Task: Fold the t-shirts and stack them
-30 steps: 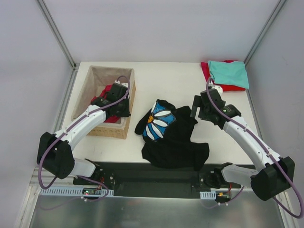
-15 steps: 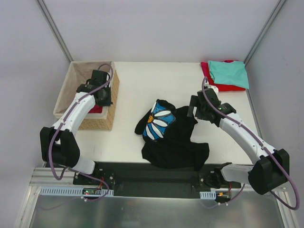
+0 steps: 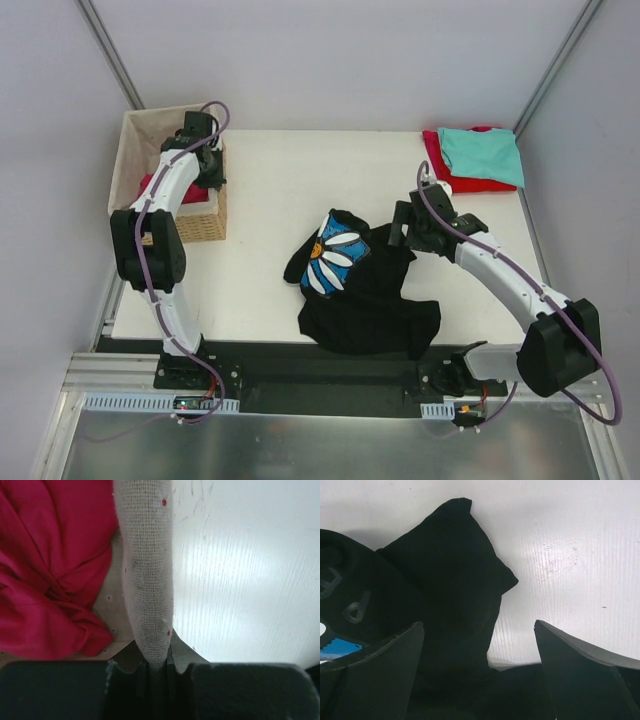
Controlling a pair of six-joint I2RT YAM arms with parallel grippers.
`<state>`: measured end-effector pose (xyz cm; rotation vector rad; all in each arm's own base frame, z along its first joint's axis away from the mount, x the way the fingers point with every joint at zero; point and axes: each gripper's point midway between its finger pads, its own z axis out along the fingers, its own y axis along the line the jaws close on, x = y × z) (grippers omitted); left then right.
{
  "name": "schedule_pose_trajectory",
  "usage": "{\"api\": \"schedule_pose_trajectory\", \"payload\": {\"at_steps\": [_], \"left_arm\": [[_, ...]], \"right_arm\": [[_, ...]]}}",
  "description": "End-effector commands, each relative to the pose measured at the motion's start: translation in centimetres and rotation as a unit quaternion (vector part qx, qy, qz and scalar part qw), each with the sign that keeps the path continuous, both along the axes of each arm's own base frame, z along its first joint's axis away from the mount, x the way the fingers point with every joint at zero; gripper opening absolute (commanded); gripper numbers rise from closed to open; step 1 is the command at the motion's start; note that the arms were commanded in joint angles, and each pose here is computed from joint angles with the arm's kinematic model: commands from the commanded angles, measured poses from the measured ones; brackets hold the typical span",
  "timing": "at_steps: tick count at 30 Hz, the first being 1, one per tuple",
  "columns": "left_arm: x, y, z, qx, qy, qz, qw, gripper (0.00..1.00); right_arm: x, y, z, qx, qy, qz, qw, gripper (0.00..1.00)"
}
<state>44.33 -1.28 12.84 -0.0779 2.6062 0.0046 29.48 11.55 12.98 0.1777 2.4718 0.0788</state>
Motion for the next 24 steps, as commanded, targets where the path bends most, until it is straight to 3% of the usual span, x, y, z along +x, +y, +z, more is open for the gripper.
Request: {"api": "schedule_pose_trajectory", "payload": {"at_steps": [1,8,18,20,21,22,24], "left_arm": [[1.6,2.2,-2.6,0.011,0.027,-0.029,0.999,0.0],[2.8,6.8,-4.7,-0.029,0.035,0.019,0.999,0.0],[6.3,10.6,-2.5,-0.002,-0.013,0.05,0.999,0.0],[6.6,11.3,-2.0,0.006,-0.02,0.061,0.998,0.49],[6.7,11.4,-1.6,0.007,-0.025,0.068,0.997,0.65],[6.8,11.5,-0.7,0.008,-0.037,0.071,0.997,0.99],[7.5,11.6,2.1,0.013,-0.079,0.071,0.994,0.99]], "right_arm": [[1.1,1.8,1.0,0.031,-0.014,0.017,0.999,0.96],[1.0,2.2,0.5,0.036,-0.004,0.029,0.999,0.96],[0.4,2.8,0.6,0.047,-0.002,0.041,0.998,0.96],[0.3,2.8,0.9,0.046,-0.006,0.043,0.998,0.96],[0.3,2.8,1.0,0.046,-0.006,0.043,0.998,0.96],[0.3,2.9,1.3,0.048,-0.01,0.045,0.998,0.96],[0.2,3.0,1.4,0.046,-0.013,0.049,0.998,0.96]]}}
